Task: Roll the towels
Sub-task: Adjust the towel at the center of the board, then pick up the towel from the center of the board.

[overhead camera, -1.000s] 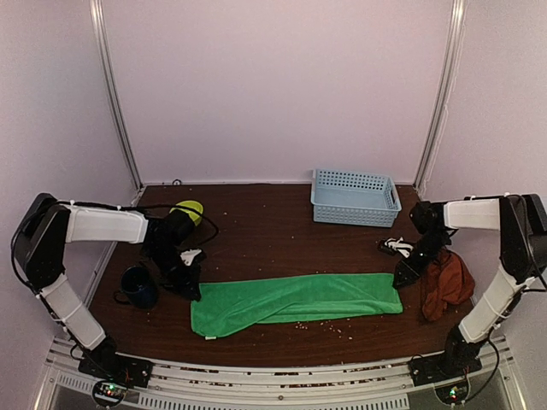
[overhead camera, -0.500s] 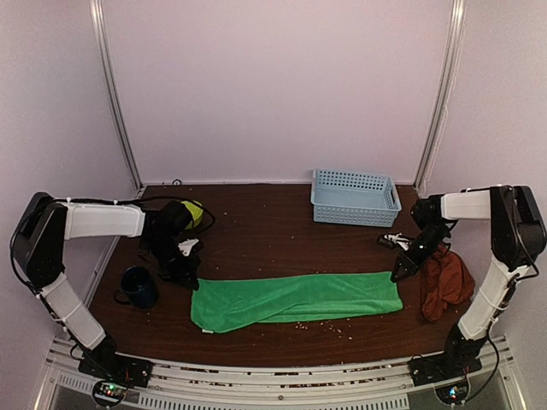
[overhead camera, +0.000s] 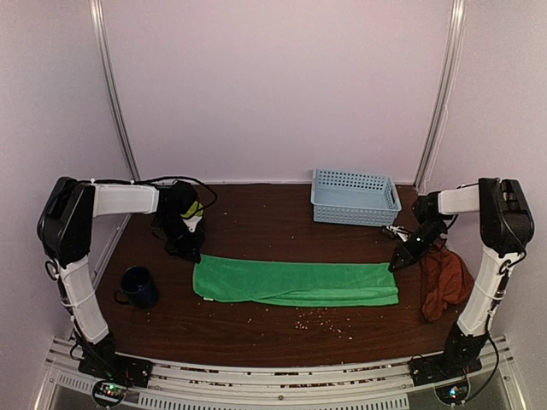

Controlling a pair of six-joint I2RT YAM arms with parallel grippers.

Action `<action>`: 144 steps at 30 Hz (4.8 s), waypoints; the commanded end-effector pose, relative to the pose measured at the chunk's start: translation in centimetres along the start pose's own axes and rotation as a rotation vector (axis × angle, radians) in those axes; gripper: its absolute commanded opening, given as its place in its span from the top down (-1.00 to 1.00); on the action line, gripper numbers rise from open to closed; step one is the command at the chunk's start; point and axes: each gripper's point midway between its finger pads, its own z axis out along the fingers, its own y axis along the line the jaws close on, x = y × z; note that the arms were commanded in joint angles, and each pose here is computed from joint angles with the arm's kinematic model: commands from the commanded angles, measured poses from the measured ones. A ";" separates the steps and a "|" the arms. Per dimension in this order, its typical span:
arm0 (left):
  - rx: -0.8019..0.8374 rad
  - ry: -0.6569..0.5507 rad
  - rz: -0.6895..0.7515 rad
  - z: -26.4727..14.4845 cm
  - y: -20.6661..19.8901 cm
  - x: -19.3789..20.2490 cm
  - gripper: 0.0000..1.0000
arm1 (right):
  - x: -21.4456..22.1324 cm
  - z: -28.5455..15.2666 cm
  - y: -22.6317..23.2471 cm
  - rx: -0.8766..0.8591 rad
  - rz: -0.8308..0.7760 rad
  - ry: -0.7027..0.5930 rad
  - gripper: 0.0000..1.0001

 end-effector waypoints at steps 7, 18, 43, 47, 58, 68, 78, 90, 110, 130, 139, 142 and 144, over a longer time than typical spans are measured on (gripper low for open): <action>-0.113 -0.140 0.033 -4.8 -0.8 -1.8 0.09 | -0.7 -5.0 0.8 0.185 -0.024 -0.122 0.42; 0.454 -0.181 0.527 -3.2 -22.1 -0.4 0.13 | 3.5 -2.4 5.3 0.037 -0.206 0.026 0.49; 0.653 0.051 0.694 4.0 -31.1 5.9 0.39 | 6.4 -1.0 7.9 -0.016 -0.414 0.114 0.87; 0.715 0.049 0.743 2.7 -31.2 8.0 0.47 | 7.8 -2.1 8.6 0.043 -0.568 0.089 0.88; 0.654 0.030 0.796 1.2 -28.1 10.4 0.32 | 8.5 -3.8 10.1 0.338 -0.867 -0.018 0.41; 0.207 -0.123 0.507 -0.2 -18.9 1.9 0.19 | 1.4 -2.5 8.1 0.272 -0.513 -0.066 0.43; -0.011 -0.087 0.253 0.7 -8.0 0.5 0.12 | -1.8 0.1 1.9 0.388 -0.333 -0.012 0.48; -0.156 -0.164 0.149 3.8 -4.6 -4.7 0.10 | -5.7 0.9 -3.1 0.554 -0.200 -0.049 0.47; -0.228 -0.171 0.120 -1.7 -1.6 0.6 -0.15 | 0.5 -2.7 2.6 0.309 -0.084 -0.002 -0.04; -0.198 -0.079 0.071 2.0 0.7 4.0 -0.13 | -0.5 0.7 -0.8 0.313 0.034 0.027 -0.10; -0.151 -0.064 0.060 2.9 0.2 4.6 -0.02 | -1.1 1.0 -1.4 0.291 0.054 0.005 0.30; -0.111 -0.060 0.069 2.9 -0.4 4.9 0.03 | -1.6 0.7 -1.2 0.257 0.055 -0.023 0.52; -0.067 -0.073 0.077 2.7 -1.2 4.9 0.04 | -2.2 0.2 -0.6 0.204 0.055 -0.063 0.63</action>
